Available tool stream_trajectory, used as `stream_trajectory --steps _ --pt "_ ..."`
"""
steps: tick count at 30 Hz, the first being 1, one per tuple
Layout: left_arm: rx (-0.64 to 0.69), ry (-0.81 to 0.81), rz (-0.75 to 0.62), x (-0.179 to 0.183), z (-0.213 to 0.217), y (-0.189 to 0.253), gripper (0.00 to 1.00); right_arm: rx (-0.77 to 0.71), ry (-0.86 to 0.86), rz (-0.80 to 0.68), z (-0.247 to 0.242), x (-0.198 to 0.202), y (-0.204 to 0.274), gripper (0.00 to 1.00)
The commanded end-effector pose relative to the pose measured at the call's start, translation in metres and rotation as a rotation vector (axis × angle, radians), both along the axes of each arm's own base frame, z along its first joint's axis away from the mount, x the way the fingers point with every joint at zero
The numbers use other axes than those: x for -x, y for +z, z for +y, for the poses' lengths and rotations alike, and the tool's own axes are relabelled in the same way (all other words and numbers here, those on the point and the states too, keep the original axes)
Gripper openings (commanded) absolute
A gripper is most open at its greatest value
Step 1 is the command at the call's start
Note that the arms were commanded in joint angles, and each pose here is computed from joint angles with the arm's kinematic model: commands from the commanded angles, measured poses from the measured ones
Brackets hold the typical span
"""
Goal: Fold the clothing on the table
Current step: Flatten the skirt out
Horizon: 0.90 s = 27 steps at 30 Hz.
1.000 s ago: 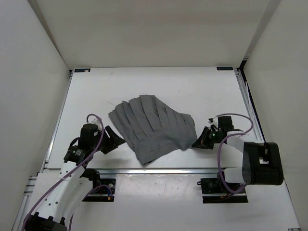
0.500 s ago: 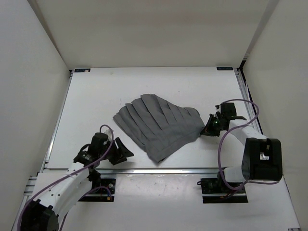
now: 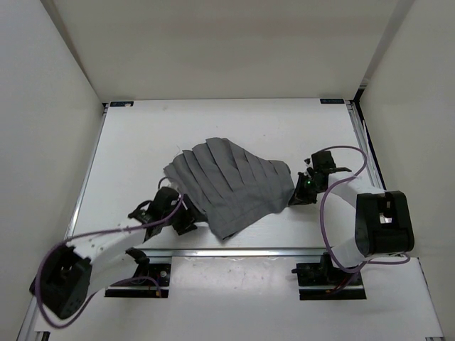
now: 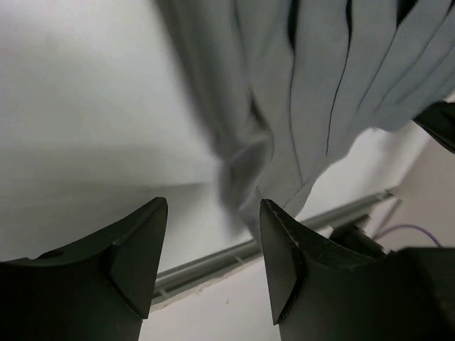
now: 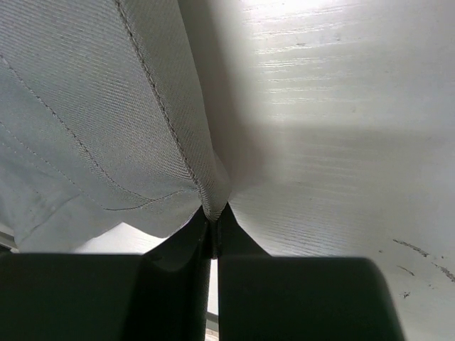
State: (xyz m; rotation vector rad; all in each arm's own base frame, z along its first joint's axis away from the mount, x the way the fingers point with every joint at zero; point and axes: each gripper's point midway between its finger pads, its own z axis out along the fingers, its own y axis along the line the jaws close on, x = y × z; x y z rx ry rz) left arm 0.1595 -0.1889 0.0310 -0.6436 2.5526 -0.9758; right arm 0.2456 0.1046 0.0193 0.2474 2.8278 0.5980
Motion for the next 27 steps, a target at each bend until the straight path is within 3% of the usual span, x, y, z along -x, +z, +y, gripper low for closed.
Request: stream_trajectory --steps 1,7,15,25,27 --pt "-0.151 -0.049 -0.105 -0.045 -0.012 0.026 0.65 0.023 0.023 -0.016 -0.001 -0.007 0.006 0.0" --pt "-0.127 -0.028 -0.119 -0.065 -0.022 0.031 0.64 0.017 -0.011 -0.045 -0.008 -0.012 0.012 0.0" --pt "-0.196 -0.073 0.02 -0.032 -0.027 0.008 0.64 0.031 -0.029 -0.05 -0.016 -0.01 0.012 0.0" --pt "-0.076 -0.07 0.11 0.0 -0.041 -0.003 0.64 0.042 -0.029 -0.042 -0.019 -0.006 0.006 0.0" --pt "-0.103 -0.088 0.138 0.005 -0.044 -0.014 0.64 0.046 -0.027 -0.026 -0.02 -0.003 0.004 0.0"
